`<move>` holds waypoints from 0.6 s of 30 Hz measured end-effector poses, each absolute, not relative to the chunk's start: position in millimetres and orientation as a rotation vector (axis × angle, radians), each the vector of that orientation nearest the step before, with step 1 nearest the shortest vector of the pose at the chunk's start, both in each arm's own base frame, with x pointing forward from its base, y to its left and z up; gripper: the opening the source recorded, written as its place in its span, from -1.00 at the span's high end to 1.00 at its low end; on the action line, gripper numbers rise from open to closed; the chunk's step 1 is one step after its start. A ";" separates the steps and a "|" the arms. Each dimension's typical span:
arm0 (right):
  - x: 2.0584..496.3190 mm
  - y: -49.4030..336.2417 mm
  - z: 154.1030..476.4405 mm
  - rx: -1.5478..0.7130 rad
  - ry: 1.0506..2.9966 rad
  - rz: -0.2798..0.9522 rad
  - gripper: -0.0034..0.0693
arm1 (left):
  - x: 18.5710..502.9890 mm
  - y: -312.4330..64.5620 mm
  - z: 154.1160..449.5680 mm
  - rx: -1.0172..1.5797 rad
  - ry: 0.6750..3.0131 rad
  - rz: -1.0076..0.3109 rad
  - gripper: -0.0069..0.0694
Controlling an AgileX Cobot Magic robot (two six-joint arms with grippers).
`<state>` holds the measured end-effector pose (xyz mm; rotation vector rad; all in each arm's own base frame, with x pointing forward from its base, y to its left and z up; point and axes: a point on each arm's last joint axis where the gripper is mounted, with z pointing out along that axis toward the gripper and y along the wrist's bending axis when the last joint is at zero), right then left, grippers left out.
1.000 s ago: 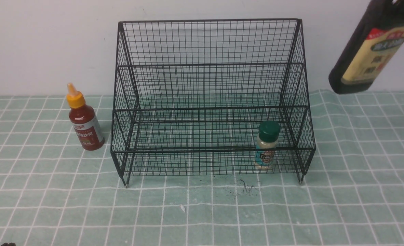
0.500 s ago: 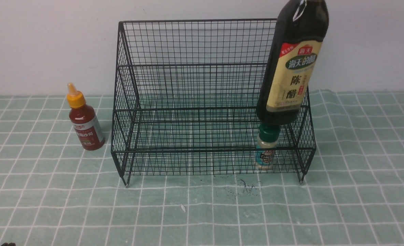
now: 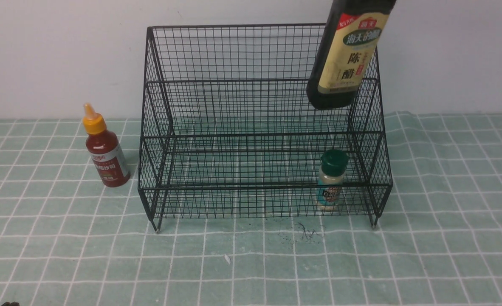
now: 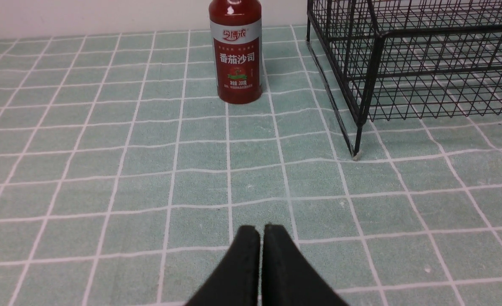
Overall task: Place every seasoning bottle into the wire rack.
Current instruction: Use the right arm to put the condiment bottle back on the shelf
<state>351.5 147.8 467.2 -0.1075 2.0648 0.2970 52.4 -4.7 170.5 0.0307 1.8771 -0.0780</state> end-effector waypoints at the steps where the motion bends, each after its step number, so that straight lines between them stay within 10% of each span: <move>1: 352.6 148.3 465.8 -0.107 2.068 0.296 -0.01 | 52.4 -4.7 170.5 0.031 1.877 -0.078 0.84; 18: 381.2 158.9 394.5 -0.136 2.413 0.143 0.00 | 52.4 -4.7 170.5 0.031 1.877 -0.078 0.84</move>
